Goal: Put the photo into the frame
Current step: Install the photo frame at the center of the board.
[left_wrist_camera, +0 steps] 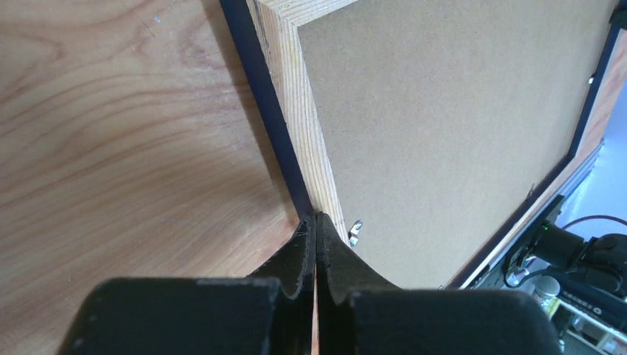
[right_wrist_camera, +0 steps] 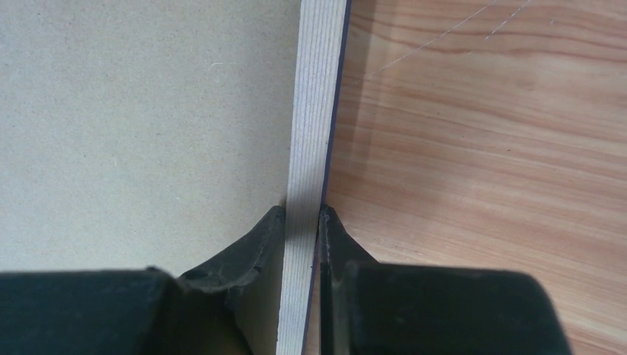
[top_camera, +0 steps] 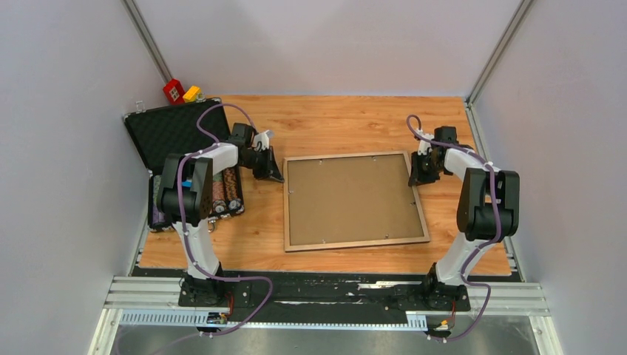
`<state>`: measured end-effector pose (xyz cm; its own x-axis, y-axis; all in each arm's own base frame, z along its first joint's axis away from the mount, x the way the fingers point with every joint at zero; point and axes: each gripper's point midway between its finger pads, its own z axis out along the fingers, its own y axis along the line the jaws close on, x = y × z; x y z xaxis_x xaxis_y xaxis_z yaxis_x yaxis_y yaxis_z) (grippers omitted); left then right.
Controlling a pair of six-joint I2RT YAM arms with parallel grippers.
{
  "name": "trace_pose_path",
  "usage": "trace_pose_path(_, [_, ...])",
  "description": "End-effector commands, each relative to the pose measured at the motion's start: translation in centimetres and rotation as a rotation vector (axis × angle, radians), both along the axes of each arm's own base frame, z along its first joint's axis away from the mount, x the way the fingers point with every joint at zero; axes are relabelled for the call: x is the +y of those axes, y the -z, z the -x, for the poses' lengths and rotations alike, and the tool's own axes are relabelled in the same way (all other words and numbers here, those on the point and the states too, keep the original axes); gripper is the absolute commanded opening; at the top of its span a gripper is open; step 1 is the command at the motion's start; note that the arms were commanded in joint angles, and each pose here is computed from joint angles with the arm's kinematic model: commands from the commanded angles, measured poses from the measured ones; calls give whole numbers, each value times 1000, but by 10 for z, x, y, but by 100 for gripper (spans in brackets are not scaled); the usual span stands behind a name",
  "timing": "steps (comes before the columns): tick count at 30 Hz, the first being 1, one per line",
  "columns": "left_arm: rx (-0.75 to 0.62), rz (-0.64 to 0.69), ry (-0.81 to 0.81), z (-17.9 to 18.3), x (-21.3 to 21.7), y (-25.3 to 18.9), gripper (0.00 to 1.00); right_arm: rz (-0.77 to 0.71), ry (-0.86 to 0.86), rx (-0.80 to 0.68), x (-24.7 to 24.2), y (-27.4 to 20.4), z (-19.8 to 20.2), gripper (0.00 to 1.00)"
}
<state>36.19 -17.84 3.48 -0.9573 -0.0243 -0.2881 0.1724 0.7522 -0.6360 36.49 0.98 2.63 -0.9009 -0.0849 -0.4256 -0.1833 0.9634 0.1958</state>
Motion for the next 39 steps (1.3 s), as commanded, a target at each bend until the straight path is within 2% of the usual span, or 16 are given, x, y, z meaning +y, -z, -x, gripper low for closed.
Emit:
trace_pose_path(1, [-49, -2, 41, -10, -6, -8, 0, -24, -4, -48, 4, -5, -21, 7])
trace_pose_path(15, [-105, -45, 42, -43, -4, -12, 0, -47, 15, -56, 6, -7, -37, 7])
trace_pose_path(20, [-113, -44, 43, -47, -5, -15, 4, -46, 17, -47, 6, -5, -32, 14])
trace_pose_path(22, [-124, -50, 45, -47, -4, -19, 11, -43, 19, -48, 5, -5, -31, 20])
trace_pose_path(27, [-138, -78, 46, -41, 2, -32, 46, -39, 28, -59, 3, -9, -30, 40])
trace_pose_path(31, [-112, -112, 38, -30, 8, -28, 64, -42, 31, -68, 3, -14, -29, 46])
trace_pose_path(35, [-77, -143, 31, -19, 13, -15, 70, -47, 31, -67, 4, -14, -25, 47])
trace_pose_path(39, [-48, -154, 39, -12, 8, -4, 71, -47, 28, -59, 5, -11, -22, 47])
